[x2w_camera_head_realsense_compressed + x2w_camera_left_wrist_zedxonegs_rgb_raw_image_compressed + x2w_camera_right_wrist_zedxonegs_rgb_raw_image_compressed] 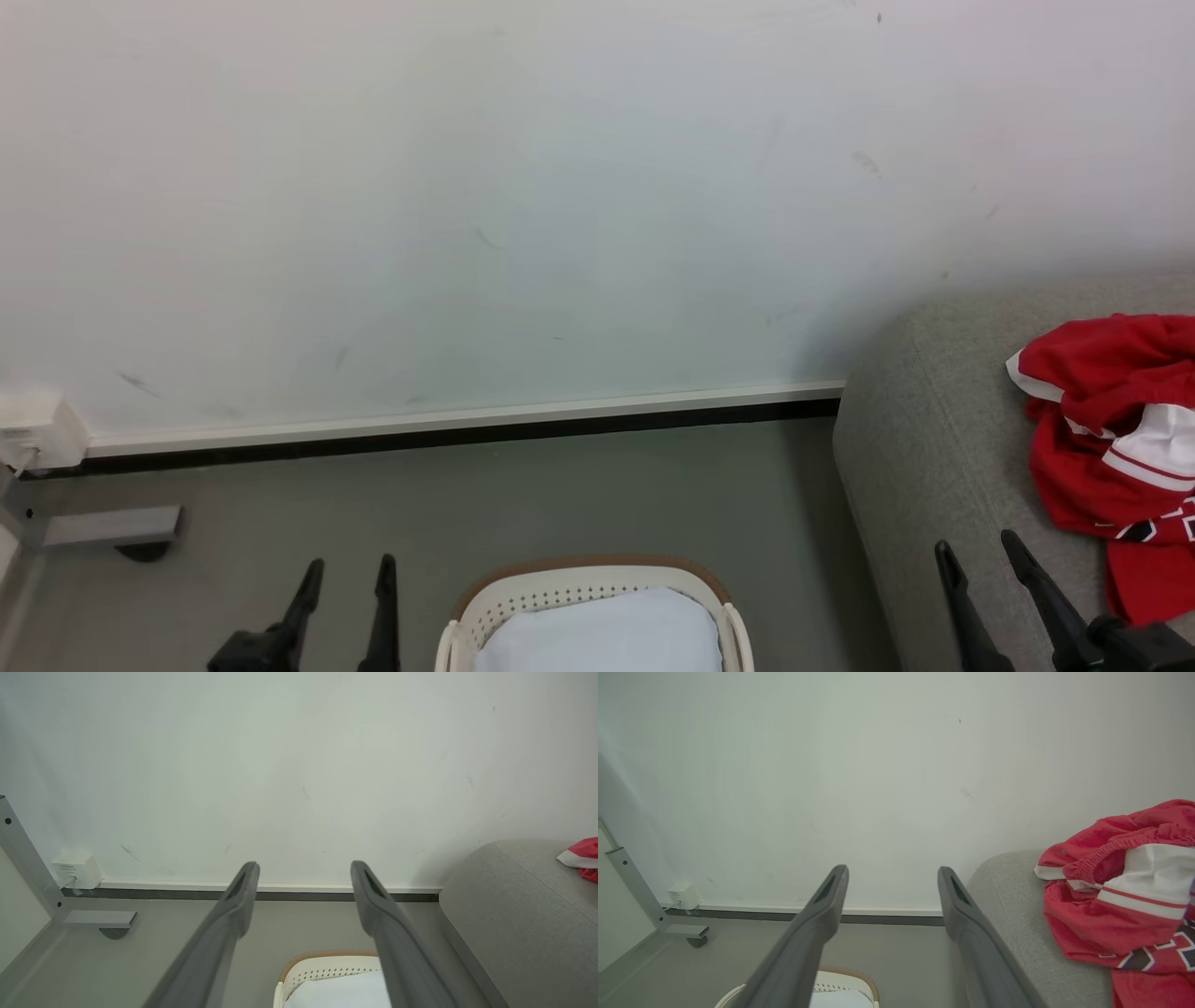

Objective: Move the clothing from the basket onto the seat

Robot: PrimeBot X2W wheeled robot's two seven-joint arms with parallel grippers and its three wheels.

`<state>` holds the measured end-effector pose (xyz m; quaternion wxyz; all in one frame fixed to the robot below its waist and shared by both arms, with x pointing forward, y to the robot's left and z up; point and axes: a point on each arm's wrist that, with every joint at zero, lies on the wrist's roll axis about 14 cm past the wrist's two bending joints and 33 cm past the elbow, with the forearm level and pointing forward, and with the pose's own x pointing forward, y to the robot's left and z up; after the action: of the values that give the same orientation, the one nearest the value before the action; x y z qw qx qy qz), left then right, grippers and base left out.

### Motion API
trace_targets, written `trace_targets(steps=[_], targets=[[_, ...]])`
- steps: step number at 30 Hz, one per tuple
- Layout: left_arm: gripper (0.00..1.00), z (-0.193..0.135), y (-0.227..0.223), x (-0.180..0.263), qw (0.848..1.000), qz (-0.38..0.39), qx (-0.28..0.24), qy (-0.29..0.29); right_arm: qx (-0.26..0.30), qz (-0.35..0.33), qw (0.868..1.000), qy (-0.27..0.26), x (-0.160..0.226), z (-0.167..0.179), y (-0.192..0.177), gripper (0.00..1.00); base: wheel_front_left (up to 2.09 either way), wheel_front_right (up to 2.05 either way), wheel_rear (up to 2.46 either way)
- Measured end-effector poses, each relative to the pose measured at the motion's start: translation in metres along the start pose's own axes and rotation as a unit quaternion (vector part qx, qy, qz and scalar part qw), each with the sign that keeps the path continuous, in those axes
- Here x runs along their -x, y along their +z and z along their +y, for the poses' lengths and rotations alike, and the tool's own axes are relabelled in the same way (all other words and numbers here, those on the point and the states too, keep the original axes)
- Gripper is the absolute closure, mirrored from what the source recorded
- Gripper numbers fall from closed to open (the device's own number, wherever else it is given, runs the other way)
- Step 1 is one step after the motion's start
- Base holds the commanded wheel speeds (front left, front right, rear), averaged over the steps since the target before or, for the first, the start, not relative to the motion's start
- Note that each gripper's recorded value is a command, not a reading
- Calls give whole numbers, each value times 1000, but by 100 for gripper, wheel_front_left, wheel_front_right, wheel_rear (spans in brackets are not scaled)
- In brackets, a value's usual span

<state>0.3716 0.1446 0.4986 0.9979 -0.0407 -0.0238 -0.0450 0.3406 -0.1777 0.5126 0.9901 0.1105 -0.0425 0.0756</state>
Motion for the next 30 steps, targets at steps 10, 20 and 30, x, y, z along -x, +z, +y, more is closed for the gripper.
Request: trace_targets(steps=[10,20,30], targets=[[0,-1,3,-1,1000,-4,4,-4,-2,6,1000,9,-2,7,-4,0,0,0,0],[0,-2,2,-1,1000,-4,8,-3,-1,9,1000,9,-1,6,-6,0,0,0,0],[100,6,-25,9,998,46,47,16,-45,42,998,-12,7,3,-27,100,0,0,0]])
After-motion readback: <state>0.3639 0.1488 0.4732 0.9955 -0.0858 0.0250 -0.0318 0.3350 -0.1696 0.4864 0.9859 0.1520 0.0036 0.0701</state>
